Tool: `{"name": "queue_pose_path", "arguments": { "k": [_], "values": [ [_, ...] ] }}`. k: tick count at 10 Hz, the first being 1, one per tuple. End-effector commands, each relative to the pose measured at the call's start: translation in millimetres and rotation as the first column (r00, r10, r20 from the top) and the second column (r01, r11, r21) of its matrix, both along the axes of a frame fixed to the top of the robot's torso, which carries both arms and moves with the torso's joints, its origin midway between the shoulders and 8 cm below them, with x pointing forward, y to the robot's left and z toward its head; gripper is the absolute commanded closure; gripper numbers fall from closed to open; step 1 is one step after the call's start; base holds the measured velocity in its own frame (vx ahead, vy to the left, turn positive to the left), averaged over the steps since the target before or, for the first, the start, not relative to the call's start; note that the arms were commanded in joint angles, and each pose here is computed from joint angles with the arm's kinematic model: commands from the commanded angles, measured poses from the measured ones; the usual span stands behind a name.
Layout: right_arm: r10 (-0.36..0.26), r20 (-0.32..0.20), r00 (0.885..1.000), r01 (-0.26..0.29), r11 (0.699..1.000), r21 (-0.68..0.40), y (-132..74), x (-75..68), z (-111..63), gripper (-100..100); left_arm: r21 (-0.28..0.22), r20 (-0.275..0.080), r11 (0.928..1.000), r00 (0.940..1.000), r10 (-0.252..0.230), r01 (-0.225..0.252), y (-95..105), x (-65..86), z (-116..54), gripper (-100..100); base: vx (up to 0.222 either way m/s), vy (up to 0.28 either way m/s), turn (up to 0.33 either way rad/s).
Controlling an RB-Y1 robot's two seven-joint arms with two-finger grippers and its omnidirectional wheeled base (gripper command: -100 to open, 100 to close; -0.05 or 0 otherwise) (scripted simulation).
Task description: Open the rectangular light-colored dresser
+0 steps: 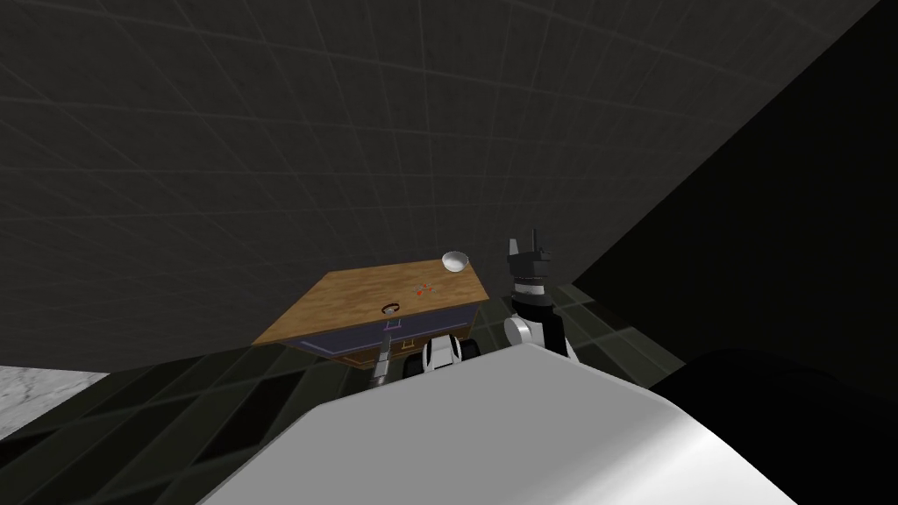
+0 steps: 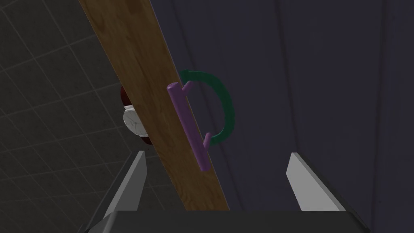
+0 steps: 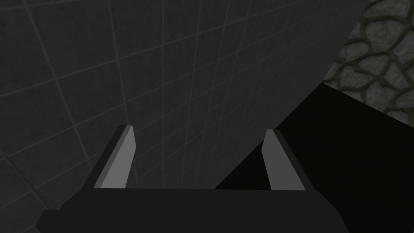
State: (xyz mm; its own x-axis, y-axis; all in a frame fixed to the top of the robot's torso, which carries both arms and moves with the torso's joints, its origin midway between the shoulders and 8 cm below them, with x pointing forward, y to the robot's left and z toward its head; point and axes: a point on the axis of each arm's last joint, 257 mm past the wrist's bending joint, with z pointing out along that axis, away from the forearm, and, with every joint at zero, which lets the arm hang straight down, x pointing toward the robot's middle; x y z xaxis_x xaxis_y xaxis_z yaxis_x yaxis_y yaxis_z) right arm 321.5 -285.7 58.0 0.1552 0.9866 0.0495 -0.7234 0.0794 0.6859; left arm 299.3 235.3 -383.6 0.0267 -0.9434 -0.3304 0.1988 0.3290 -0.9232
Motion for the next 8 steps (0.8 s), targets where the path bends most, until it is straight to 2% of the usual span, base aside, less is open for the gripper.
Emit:
{"name": "queue_pose_path", "arguments": {
  "k": [1,2,7,8],
  "values": [
    [0.000,0.000,1.000,0.000,1.000,0.000,0,0.0,0.0,0,-0.019,-0.002,0.9998,1.0000,0.005,-0.005,-8.8,-0.9,-0.8,-100,0.005,-0.005,0.000],
    [0.000,0.000,1.000,0.000,1.000,0.000,0,0.0,0.0,0,-0.020,-0.002,0.9998,1.0000,0.004,-0.004,-7.8,11.7,2.1,-100,-0.011,-0.010,0.009],
    [0.000,0.000,1.000,0.000,1.000,0.000,0,0.0,0.0,0,-0.019,-0.002,0.9998,1.0000,0.002,-0.002,-3.8,41.2,10.3,-100,-0.020,-0.013,0.004],
    [0.000,0.000,1.000,0.000,1.000,0.000,0,0.0,0.0,0,-0.019,0.001,0.9998,1.0000,0.002,-0.002,-6.0,37.6,9.4,-100,-0.007,-0.004,0.000]
  ]
}}
